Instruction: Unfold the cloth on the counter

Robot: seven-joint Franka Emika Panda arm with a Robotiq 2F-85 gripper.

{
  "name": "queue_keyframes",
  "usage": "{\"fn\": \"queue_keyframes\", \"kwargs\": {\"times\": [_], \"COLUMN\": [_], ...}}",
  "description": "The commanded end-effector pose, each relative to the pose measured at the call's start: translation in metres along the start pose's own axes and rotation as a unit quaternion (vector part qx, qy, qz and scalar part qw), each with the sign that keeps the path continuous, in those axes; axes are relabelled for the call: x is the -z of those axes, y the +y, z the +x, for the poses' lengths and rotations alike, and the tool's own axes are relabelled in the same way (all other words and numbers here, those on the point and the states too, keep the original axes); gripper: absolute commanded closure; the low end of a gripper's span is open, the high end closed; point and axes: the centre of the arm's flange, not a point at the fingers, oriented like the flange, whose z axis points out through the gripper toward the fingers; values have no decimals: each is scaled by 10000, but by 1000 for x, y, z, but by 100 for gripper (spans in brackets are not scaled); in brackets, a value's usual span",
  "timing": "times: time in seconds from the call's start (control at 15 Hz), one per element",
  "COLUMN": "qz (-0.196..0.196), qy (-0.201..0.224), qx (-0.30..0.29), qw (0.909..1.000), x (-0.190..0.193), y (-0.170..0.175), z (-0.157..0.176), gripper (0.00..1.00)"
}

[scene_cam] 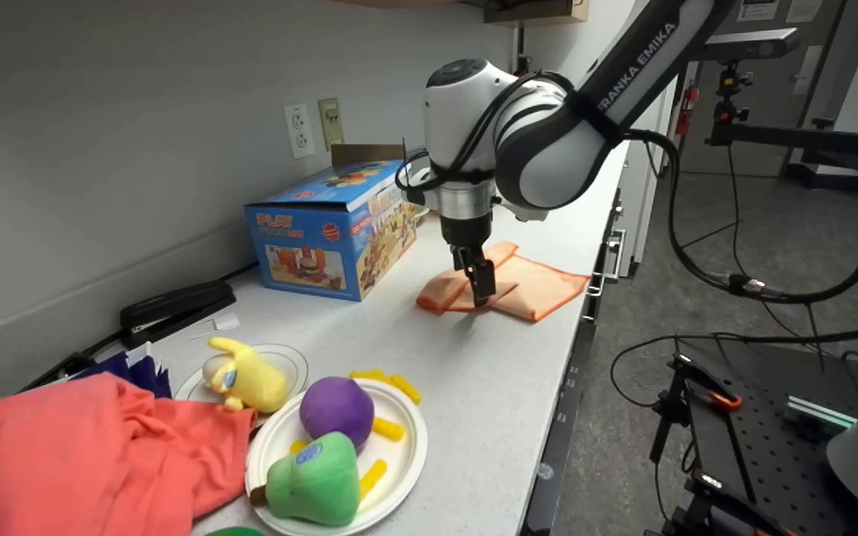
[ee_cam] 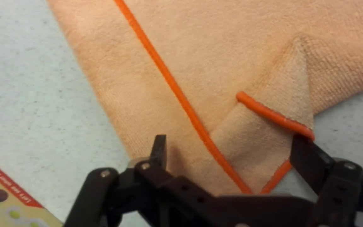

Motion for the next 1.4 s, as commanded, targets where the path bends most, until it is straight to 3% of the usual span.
{"fn": "queue_keyframes", "kwargs": {"times": [0.0, 0.2, 0.47, 0.8, 1.2, 1.33], "qz": [933, 1790, 2997, 2928, 3207, 2991], "qy": [95, 166, 132, -195, -372, -365], "qx": [376, 656, 886, 562, 530, 387], "qw": [9949, 9815, 9498, 9543, 9449, 9527], "x": [43, 67, 94, 77, 26, 10], "y": [7, 5, 12, 16, -10, -14], "z": [-12, -12, -33, -55, -45, -38], "gripper": [0, 0, 0, 0, 0, 0]}}
